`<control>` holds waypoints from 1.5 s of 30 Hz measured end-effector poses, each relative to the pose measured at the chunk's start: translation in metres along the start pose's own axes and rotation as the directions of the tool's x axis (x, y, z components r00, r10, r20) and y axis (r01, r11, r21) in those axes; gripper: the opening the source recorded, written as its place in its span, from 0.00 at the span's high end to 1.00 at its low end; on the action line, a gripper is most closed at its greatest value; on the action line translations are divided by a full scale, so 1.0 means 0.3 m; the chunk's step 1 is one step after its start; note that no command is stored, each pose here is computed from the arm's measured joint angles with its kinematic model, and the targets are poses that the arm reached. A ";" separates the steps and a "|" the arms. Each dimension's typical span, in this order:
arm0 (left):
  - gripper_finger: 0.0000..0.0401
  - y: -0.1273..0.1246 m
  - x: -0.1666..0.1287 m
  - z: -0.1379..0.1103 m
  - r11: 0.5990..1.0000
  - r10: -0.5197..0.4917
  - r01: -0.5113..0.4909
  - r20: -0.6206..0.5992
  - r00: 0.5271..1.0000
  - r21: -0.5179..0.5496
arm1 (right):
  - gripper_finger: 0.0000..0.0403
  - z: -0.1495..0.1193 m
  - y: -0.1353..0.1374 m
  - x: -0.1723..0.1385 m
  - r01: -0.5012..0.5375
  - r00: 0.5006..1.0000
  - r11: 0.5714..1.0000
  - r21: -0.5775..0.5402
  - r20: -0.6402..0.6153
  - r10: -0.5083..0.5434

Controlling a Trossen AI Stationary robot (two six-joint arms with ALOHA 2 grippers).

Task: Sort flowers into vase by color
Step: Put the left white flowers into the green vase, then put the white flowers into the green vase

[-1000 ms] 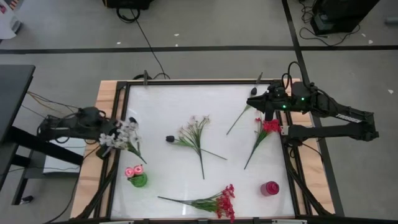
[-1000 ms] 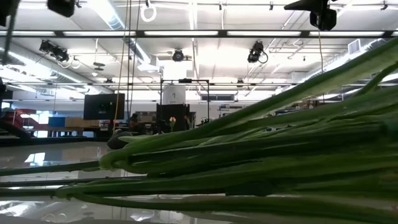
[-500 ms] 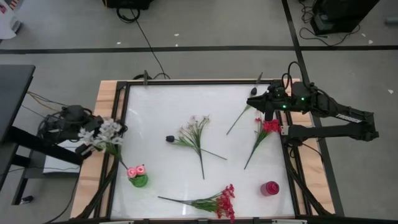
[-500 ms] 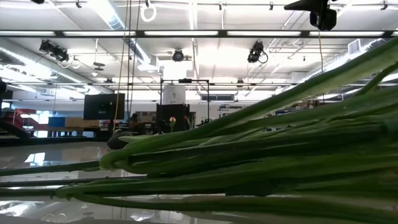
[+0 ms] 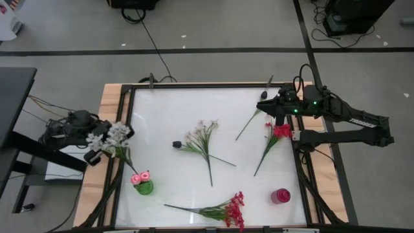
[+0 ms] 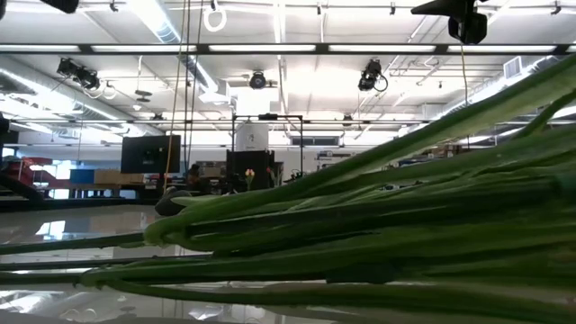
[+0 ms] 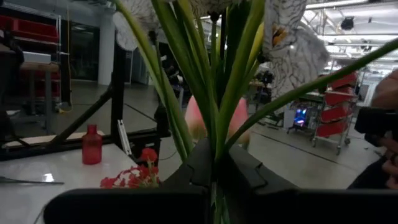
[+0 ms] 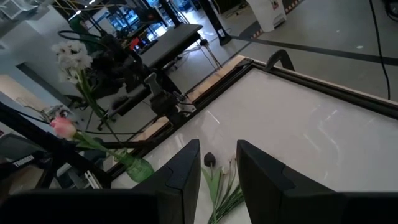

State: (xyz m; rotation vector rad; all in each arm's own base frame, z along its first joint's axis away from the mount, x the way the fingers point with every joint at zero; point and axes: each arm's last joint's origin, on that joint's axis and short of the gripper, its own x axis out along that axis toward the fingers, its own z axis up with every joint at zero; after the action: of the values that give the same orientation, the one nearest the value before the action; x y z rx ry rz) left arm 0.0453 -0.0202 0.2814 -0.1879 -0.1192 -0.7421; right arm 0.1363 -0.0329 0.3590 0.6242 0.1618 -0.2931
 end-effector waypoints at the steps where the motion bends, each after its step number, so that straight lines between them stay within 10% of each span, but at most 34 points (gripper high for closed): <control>1: 0.94 0.005 0.004 -0.006 1.000 -0.004 0.004 0.008 1.000 -0.011 | 0.72 0.000 0.000 0.000 0.000 1.000 1.000 0.000 0.001 0.000; 28: 0.92 0.026 0.030 -0.114 0.991 -0.134 0.134 -0.109 0.985 -0.007 | 0.72 0.000 0.000 0.000 -0.001 1.000 1.000 0.000 0.002 0.001; 45: 0.41 0.017 0.027 -0.107 0.963 -0.200 0.174 -0.117 0.973 -0.205 | 0.72 0.000 0.000 0.000 -0.001 1.000 1.000 0.000 0.002 0.001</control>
State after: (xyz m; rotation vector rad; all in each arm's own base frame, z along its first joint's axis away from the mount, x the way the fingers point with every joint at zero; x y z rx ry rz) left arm 0.0560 -0.0287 0.2508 -0.3132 0.0676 -0.9542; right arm 0.1363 -0.0329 0.3591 0.6240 0.1601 -0.2928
